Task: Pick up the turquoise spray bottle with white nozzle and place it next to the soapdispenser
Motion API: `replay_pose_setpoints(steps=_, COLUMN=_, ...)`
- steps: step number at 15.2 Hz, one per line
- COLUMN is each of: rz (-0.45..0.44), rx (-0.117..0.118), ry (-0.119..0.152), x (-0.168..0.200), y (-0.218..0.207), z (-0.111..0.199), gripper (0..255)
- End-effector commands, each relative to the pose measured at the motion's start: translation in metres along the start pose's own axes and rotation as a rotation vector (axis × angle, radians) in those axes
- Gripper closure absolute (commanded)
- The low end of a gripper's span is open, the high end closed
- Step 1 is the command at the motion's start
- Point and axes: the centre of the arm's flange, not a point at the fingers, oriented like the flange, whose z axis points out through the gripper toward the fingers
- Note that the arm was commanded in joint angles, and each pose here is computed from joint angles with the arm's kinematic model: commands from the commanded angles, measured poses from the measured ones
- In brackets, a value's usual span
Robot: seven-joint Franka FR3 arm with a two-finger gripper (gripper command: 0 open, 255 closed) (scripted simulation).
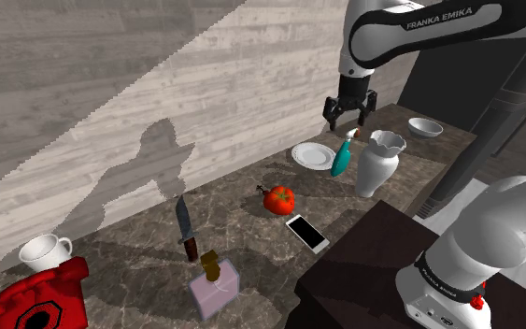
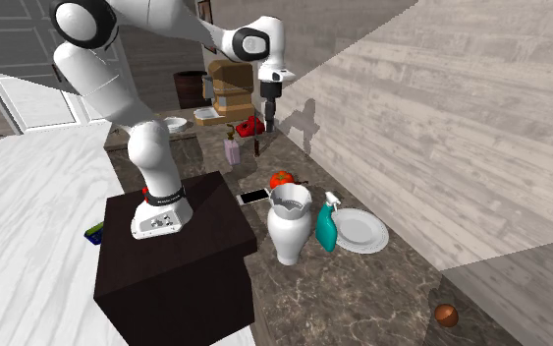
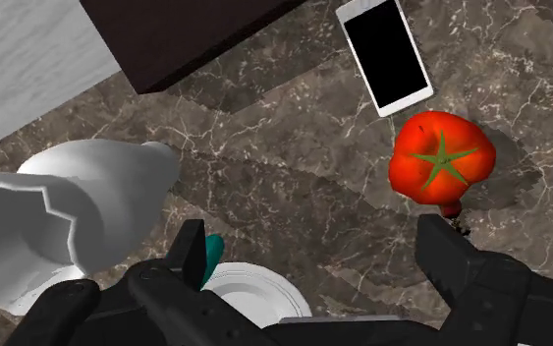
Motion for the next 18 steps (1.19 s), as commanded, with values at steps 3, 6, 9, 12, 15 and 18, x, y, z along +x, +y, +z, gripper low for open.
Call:
replay_pose_setpoints(steps=3, rz=0.146, rx=0.004, ry=0.002, x=0.043, y=0.015, z=0.031, gripper=0)
replay_pose_setpoints(steps=6, rz=0.253, rx=0.007, ry=0.002, x=0.074, y=0.028, z=0.052, gripper=0)
replay_pose_setpoints(steps=9, rz=0.36, rx=0.01, ry=0.001, x=0.103, y=0.044, z=0.074, gripper=0)
replay_pose_setpoints(steps=12, rz=0.468, rx=0.013, ry=0.001, x=0.13, y=0.063, z=0.095, gripper=0)
replay_pose_setpoints(steps=15, rz=0.575, rx=0.016, ry=0.001, x=0.156, y=0.085, z=0.117, gripper=0)
replay_pose_setpoints(steps=18, rz=0.682, rx=0.018, ry=0.001, x=0.178, y=0.109, z=0.138, gripper=0)
